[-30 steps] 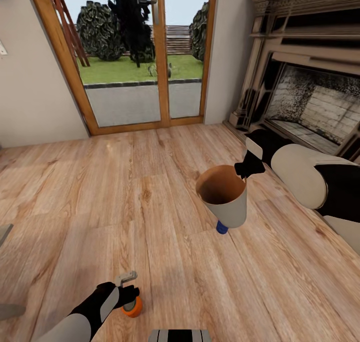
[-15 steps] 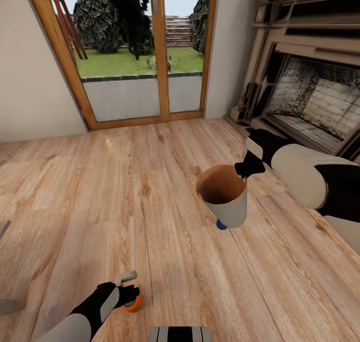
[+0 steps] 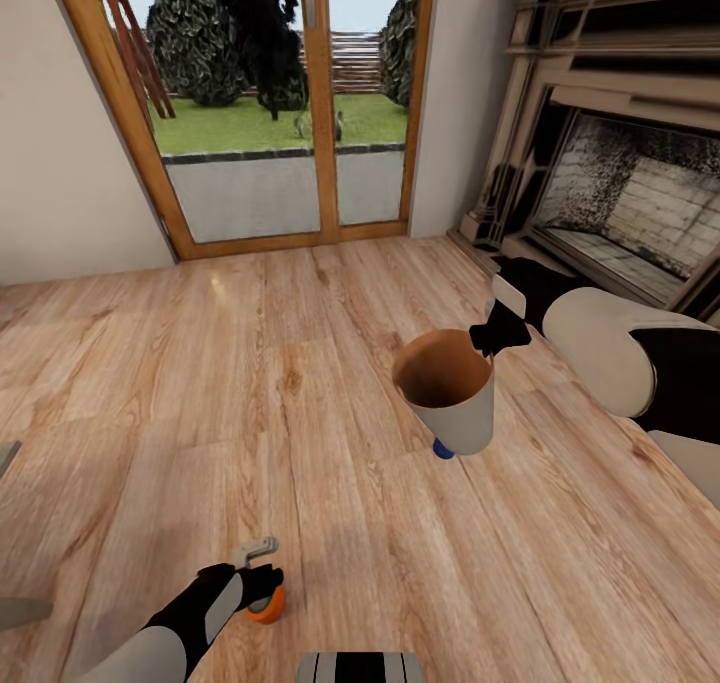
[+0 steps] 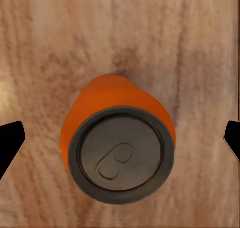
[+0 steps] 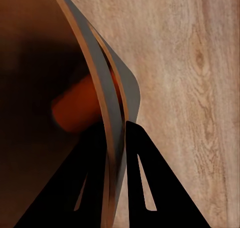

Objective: Put the three can of soda from the living room inside the tash can in the kitchen.

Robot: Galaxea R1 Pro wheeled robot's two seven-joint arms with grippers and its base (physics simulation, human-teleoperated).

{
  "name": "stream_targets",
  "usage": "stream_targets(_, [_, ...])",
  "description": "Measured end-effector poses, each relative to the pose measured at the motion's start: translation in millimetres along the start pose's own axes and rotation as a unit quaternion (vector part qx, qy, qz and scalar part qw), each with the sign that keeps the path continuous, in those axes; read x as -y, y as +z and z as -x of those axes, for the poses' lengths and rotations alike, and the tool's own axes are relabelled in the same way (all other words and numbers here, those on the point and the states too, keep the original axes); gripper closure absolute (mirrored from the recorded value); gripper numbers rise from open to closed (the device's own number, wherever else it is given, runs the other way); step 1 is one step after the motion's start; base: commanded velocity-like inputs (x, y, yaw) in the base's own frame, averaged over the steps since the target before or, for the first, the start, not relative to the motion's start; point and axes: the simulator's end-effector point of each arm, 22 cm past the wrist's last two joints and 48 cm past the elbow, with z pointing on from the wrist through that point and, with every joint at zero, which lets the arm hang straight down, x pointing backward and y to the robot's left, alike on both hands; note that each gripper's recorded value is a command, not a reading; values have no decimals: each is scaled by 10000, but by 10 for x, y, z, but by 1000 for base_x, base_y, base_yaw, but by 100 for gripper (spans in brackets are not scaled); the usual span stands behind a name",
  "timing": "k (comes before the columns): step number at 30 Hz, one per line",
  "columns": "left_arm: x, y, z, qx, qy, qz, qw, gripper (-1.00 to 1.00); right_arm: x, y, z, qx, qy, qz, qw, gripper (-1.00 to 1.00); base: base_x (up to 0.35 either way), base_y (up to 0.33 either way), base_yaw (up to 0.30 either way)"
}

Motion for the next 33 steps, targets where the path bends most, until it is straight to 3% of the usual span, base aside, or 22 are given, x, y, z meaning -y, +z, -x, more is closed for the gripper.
stream_targets(6, [43,57,-30,10,-6,-119,9999,-100,-12,126,-27,-84,-22,-12,10000,100,0,0,0])
stream_targets(19, [52,55,-9,49,-12,-163,9999,-100,-16,127,-30,-85,-25,-12,10000,100,0,0,0])
stream_targets(25, [19,141,-115,-70,-22,-131,9999,-100,-50,316,-77,-212,-23,20,9998,100,0,0,0])
stream_targets(33, [21,138,-106,-58,-33,-135,9999,-100,-32,314,-77,-210,-23,2,9998,100,0,0,0])
